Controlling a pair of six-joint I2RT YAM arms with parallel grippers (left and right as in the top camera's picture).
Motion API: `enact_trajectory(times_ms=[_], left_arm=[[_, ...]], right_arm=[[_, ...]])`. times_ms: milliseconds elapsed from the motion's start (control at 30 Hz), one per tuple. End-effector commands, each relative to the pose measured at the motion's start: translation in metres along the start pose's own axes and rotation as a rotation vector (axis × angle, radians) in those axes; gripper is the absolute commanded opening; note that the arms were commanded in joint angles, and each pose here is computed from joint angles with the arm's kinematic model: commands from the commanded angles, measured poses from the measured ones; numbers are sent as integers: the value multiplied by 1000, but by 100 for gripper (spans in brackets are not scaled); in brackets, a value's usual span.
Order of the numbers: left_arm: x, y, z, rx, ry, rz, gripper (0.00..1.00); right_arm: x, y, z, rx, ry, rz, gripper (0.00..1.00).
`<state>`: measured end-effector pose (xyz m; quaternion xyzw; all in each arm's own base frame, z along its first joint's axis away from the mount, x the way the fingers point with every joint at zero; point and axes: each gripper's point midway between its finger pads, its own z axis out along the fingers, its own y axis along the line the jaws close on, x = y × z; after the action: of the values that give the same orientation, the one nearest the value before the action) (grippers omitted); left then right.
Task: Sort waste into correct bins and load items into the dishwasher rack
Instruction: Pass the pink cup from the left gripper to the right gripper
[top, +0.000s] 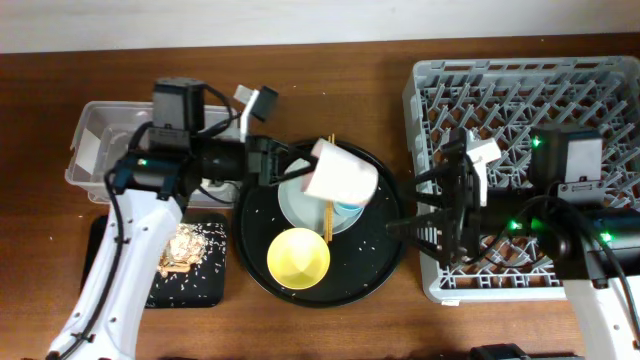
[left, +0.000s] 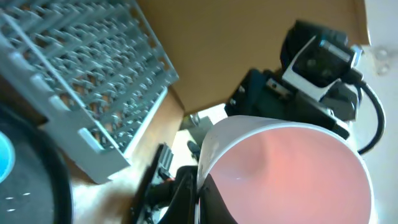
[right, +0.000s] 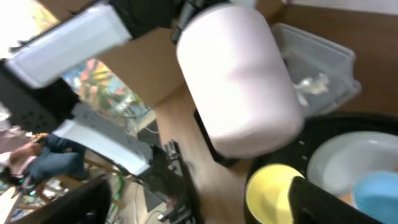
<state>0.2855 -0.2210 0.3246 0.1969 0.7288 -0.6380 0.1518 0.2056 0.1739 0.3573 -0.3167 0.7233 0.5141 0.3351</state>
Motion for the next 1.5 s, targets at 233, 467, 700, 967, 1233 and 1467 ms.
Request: enact_trajectory(times_ms=[233, 467, 700, 967, 1233, 1467], left_arm=[[6, -27, 12, 111, 53, 112, 0], [5, -30, 12, 123, 55, 134, 0], [4, -41, 29, 142, 79, 203, 0], [-2, -40, 36, 111, 62, 208, 0], [-5, -45, 40, 116, 55, 266, 0], [-2, -47, 45, 124, 69, 270, 0]], right_arm=[[3, 1, -2, 27, 15, -26, 95], [0, -5, -2, 47, 13, -52, 96], [-2, -12, 4, 0, 11, -20, 95], [-18, 6, 3, -135, -49, -88, 85], [-11, 2, 15, -103, 1, -103, 76], [-16, 0, 16, -99, -13, -142, 56]])
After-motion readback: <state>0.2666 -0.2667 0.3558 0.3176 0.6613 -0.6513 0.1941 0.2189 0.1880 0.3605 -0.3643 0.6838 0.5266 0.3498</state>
